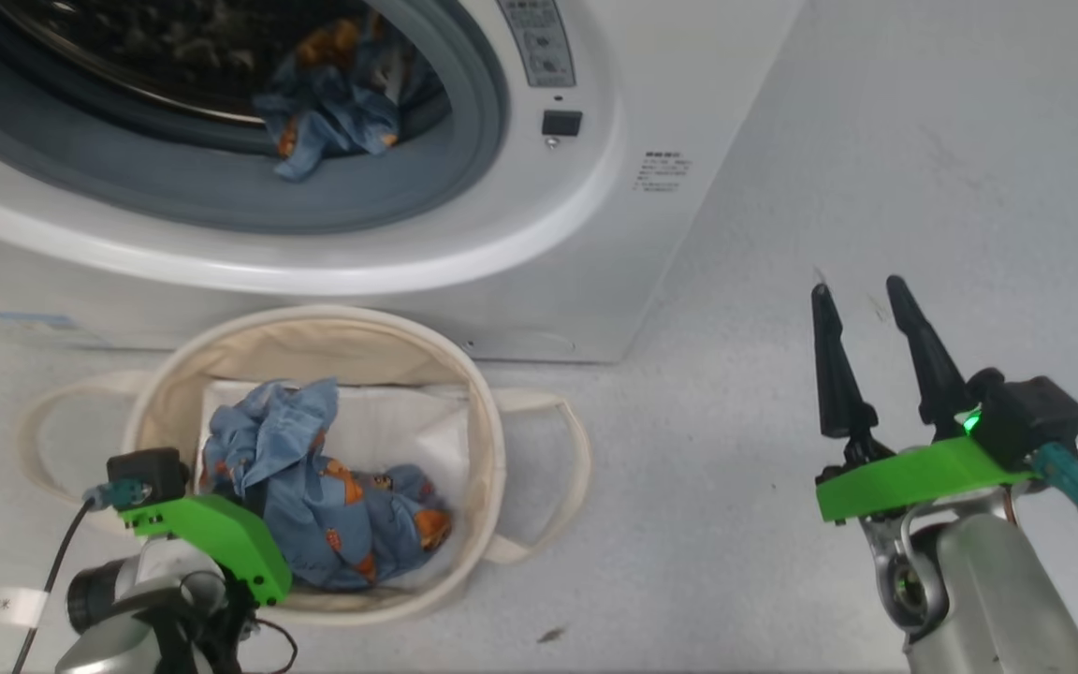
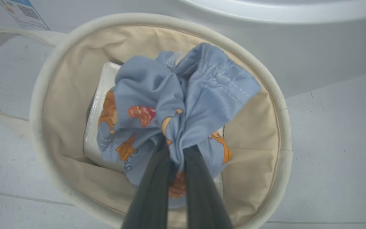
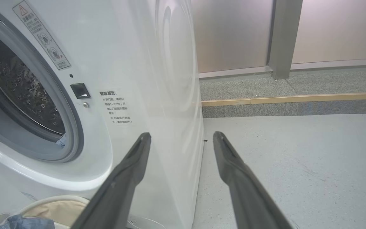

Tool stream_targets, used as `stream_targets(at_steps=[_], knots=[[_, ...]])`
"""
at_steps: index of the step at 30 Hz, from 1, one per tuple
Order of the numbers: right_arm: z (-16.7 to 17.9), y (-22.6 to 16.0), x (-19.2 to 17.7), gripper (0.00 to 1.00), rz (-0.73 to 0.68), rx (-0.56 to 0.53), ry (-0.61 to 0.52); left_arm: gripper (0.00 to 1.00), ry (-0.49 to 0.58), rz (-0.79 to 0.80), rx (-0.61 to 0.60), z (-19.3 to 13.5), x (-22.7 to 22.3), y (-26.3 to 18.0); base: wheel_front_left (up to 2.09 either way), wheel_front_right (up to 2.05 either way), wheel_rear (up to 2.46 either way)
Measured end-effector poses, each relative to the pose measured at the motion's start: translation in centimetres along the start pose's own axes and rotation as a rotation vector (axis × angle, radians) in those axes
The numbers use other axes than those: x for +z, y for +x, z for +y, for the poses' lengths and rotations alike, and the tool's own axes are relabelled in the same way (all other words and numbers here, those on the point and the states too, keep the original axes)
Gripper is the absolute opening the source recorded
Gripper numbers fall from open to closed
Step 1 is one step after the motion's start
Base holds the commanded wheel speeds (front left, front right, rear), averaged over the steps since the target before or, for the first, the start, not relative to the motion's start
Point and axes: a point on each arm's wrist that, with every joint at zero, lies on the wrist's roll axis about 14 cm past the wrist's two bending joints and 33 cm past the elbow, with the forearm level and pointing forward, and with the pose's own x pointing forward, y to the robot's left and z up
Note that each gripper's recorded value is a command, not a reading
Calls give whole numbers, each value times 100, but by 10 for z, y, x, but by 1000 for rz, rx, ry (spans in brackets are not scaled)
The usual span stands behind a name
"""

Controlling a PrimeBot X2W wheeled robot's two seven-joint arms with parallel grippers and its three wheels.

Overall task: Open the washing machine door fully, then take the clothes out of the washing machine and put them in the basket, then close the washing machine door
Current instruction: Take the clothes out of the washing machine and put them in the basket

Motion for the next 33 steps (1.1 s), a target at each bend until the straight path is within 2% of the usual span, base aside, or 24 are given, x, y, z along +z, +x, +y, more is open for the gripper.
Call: stream_targets(at_steps=[6, 20, 22, 23, 33], knots=[[-15, 5, -5, 100, 7, -34, -26, 0, -2, 120, 27, 8, -29, 17, 0, 0, 0], [-37, 15, -30, 100, 55, -83, -55, 0, -16, 221, 38, 11, -48, 58, 0, 0, 0], [-38, 18, -31, 100, 55, -84, -56, 95, -17, 220, 39, 12, -49, 60, 0, 0, 0], [-38, 19, -31, 100, 52, -83, -57, 100, -17, 218, 38, 12, -47, 61, 0, 0, 0], [-23, 23, -16, 100, 15, -44, -43, 100, -5, 149, 41, 12, -24, 47, 0, 0, 0]])
